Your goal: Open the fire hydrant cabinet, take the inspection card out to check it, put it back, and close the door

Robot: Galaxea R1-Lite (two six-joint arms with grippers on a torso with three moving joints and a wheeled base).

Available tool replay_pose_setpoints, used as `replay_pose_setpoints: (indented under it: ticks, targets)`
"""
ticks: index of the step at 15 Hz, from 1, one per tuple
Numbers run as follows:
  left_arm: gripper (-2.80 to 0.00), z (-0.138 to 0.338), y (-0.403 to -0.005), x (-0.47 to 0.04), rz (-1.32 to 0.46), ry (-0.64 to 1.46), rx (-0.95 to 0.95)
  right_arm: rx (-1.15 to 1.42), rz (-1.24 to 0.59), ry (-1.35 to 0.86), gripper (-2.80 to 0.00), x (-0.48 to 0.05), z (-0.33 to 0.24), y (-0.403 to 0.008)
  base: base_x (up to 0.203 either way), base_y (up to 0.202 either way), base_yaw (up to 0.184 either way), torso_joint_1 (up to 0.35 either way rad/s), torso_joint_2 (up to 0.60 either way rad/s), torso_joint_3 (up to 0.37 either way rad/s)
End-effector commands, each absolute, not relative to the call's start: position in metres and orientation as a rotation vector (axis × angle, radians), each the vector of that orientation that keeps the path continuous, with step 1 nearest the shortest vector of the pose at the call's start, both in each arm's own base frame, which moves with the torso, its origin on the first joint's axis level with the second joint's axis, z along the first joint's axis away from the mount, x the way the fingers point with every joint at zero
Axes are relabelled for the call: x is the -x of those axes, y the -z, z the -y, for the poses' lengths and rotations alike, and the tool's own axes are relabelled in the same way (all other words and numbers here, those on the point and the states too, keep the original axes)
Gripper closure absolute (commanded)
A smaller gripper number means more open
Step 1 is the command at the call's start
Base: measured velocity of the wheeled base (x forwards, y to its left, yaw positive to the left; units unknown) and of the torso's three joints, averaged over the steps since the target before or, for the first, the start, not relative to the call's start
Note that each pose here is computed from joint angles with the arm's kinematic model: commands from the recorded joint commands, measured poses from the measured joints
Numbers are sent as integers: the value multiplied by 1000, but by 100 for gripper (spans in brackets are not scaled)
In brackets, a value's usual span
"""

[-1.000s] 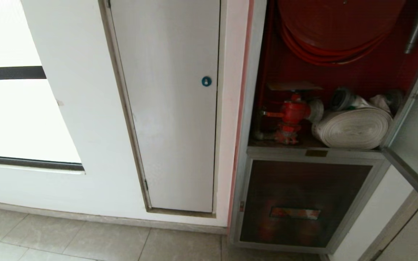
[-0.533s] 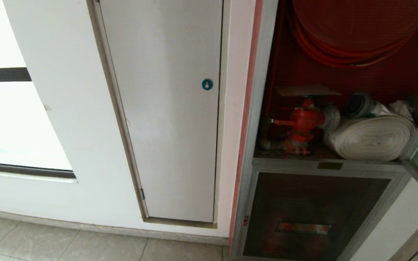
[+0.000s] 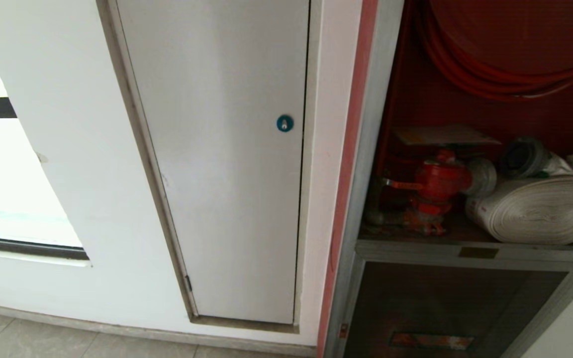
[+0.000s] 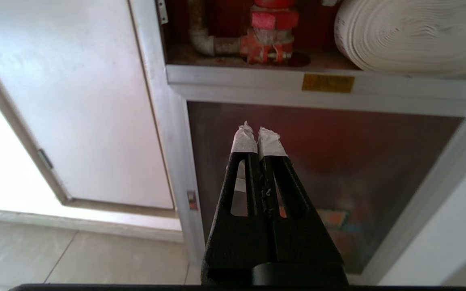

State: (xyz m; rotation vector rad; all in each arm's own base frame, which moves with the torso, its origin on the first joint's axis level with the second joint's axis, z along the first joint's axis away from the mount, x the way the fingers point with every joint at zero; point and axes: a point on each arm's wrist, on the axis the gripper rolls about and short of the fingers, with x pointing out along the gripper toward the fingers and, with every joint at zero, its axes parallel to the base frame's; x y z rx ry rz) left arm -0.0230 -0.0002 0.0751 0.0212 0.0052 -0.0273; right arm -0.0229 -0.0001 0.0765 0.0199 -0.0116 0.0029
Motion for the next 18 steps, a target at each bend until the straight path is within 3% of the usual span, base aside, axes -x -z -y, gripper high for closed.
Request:
replay_pose_setpoints:
  ticks: [1,12,18]
  targets:
    - [0,0,-75,23,-4,28,-21,-20,6,-3,0,22,0,-75,198,0,1,2,3,2]
    - [0,0,-75,23,-3,28,-21,-20,6,-3,0,22,0,-75,195,0,0,1,2,2]
    - [0,0,-75,23,-4,29,-21,-20,6,-3,0,22,0,-75,20,0,0,3,1,0]
